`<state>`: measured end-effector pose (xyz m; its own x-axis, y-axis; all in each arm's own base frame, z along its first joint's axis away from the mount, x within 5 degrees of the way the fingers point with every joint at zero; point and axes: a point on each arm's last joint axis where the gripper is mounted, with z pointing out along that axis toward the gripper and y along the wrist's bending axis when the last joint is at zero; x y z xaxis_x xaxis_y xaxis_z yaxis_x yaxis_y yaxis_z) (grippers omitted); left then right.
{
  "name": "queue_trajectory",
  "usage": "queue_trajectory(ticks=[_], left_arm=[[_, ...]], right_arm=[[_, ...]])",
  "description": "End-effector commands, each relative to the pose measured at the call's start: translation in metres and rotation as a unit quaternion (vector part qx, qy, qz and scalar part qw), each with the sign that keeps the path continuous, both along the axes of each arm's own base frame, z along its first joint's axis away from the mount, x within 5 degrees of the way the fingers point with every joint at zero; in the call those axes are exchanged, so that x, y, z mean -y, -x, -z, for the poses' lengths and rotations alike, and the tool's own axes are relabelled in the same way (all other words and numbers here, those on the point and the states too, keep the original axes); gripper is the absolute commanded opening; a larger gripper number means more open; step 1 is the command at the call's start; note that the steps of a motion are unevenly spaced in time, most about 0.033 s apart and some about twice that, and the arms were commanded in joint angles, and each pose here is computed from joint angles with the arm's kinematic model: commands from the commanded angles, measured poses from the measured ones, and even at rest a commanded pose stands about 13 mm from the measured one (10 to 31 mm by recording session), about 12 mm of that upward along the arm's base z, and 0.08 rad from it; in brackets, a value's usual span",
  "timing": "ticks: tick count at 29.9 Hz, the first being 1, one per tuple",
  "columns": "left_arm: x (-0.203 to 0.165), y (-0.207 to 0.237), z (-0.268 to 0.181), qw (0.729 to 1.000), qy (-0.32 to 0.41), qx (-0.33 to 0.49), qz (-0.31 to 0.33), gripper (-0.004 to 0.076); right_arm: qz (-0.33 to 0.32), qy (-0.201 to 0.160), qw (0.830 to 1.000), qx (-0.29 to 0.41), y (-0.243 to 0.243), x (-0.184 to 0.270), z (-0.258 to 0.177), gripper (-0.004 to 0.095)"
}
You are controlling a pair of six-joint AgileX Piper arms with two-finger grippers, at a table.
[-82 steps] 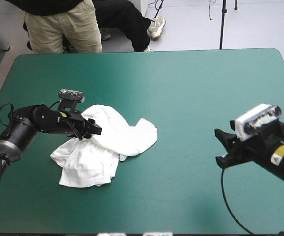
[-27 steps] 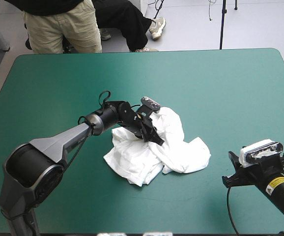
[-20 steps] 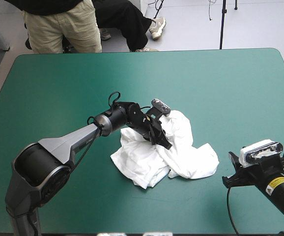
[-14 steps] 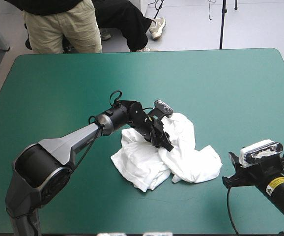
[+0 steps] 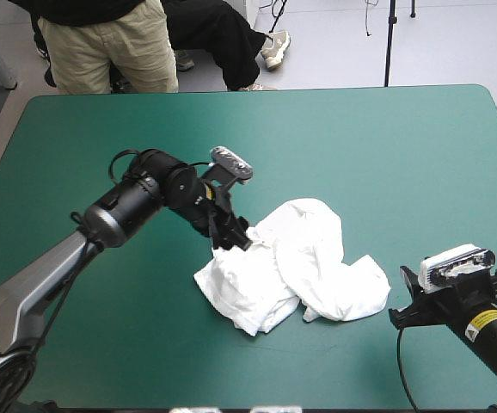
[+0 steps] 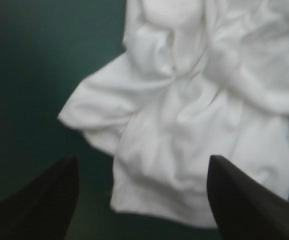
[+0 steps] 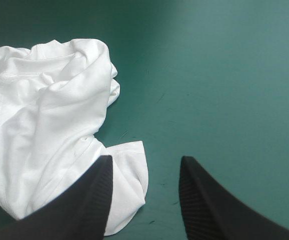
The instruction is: Fold the cloth
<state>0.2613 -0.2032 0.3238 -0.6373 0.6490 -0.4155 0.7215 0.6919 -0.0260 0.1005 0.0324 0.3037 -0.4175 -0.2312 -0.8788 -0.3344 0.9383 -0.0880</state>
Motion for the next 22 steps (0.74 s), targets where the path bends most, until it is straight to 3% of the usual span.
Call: queue_trajectory(ticks=[1,8,15,22], left_arm=[[-0.035,0.011,-0.002,0.999,-0.006,-0.009,-0.045,0.0522],[-0.074,0.013,0.044,0.994,0.004,-0.029,-0.105,0.0522],[-0.063,0.009,0.057,0.995,0.055,-0.025,-0.079,0.0522],[-0.057,-0.001,0.087,0.995,0.024,-0.076,-0.065,0.0514]], right_arm=[[0.0,-0.01,0.999,0.049,-0.003,0.0,-0.017,0.0402],[-0.001,-0.012,0.999,0.052,-0.003,-0.001,-0.018,0.0402],[-0.001,-0.013,0.998,0.054,-0.003,-0.001,-0.018,0.04],[-0.002,-0.014,0.998,0.057,-0.003,-0.001,-0.019,0.04]])
